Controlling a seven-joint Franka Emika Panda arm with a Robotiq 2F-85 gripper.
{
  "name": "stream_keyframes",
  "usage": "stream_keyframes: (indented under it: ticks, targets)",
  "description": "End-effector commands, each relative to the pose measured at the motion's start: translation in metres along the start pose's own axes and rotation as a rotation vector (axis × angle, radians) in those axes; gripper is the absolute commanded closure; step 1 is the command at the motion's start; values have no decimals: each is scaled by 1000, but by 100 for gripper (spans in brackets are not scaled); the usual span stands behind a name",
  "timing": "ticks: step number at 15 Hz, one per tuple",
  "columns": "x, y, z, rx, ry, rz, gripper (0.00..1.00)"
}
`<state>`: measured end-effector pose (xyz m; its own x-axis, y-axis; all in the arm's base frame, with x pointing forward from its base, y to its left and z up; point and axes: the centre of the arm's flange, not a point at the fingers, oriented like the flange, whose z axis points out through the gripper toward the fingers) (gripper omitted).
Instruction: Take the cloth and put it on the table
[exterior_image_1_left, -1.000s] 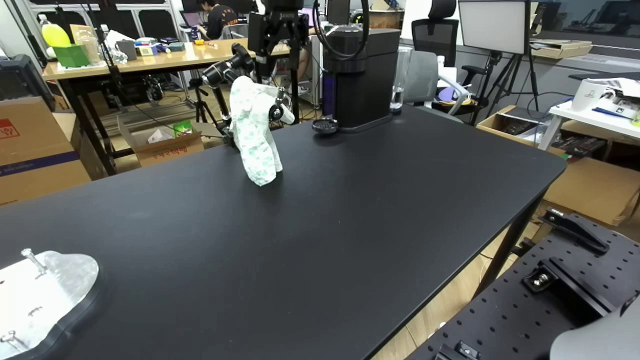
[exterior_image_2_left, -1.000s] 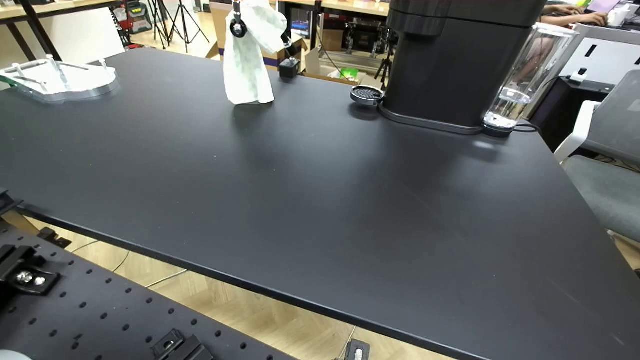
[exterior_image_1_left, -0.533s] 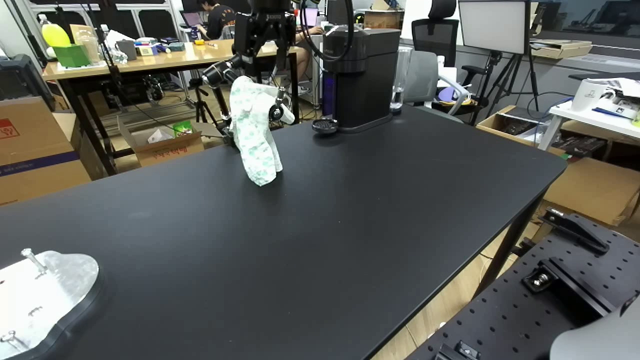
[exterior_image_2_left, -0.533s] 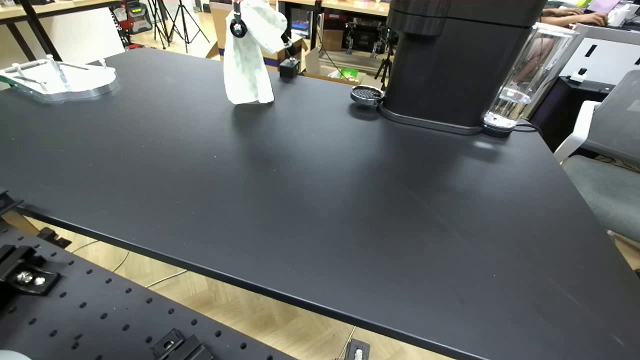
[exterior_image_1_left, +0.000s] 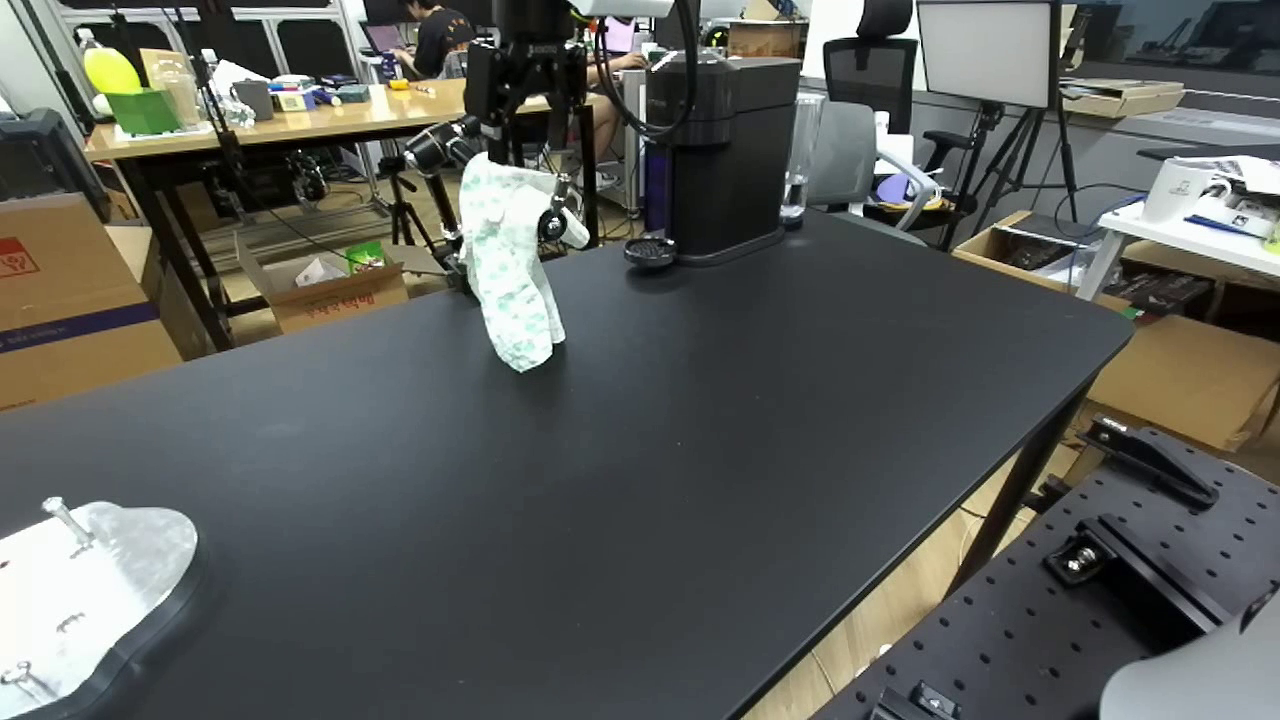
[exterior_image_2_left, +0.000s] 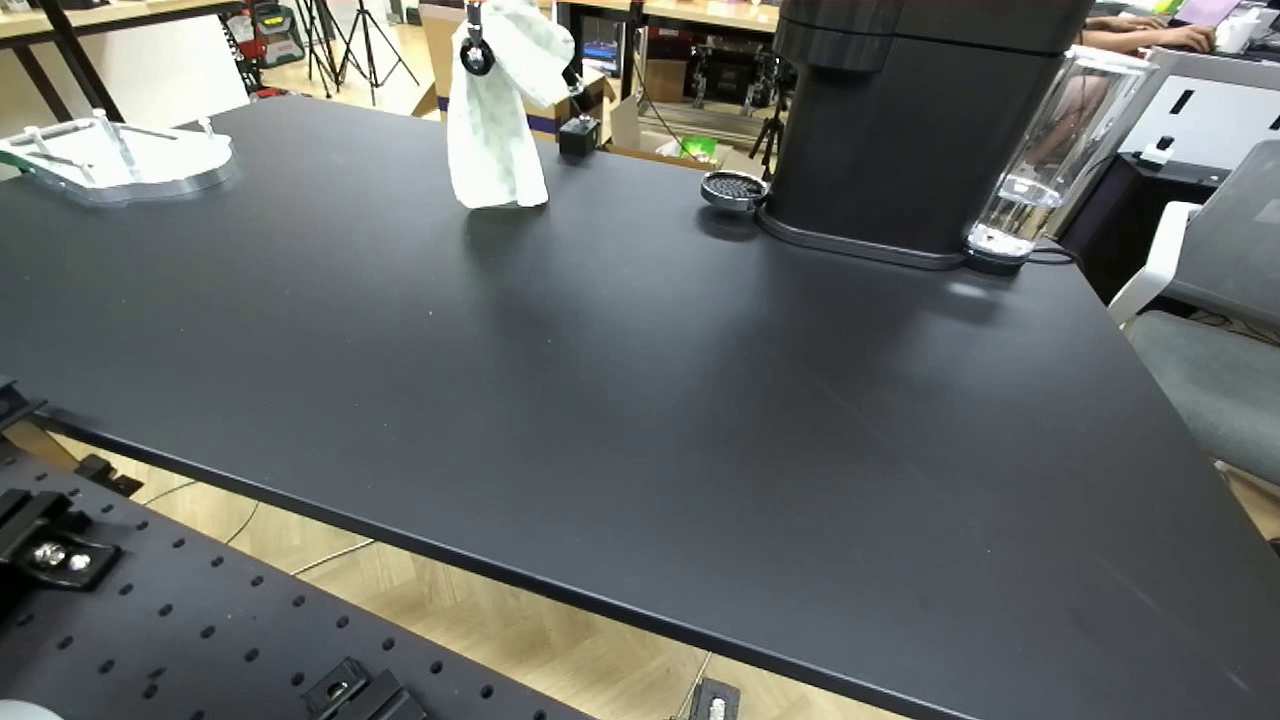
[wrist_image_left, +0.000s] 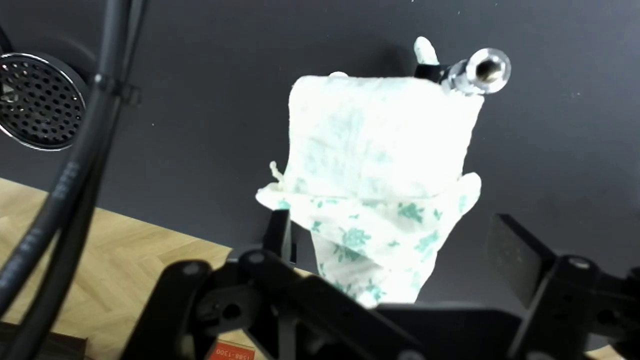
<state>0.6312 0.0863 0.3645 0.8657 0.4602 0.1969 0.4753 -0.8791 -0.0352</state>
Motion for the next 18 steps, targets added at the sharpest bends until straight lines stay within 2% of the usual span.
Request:
stream_keyframes:
  ticks: [1, 3, 4, 5, 6, 9, 15, 16, 18]
  targets:
    - [12, 9, 4, 19, 12, 7, 0]
    - [15, 10, 9, 26, 12, 8, 0]
    - [17, 10, 11, 31, 14, 8, 25]
    - [18, 10, 13, 35, 14, 7, 26]
    - [19, 10, 15, 37, 14, 7, 32]
    - [21, 10, 18, 41, 15, 5, 55]
    - [25, 7, 14, 49, 29, 5, 95]
    - [25, 7, 12, 52, 33, 8, 99]
    - [25, 9, 6, 46, 43, 13, 100]
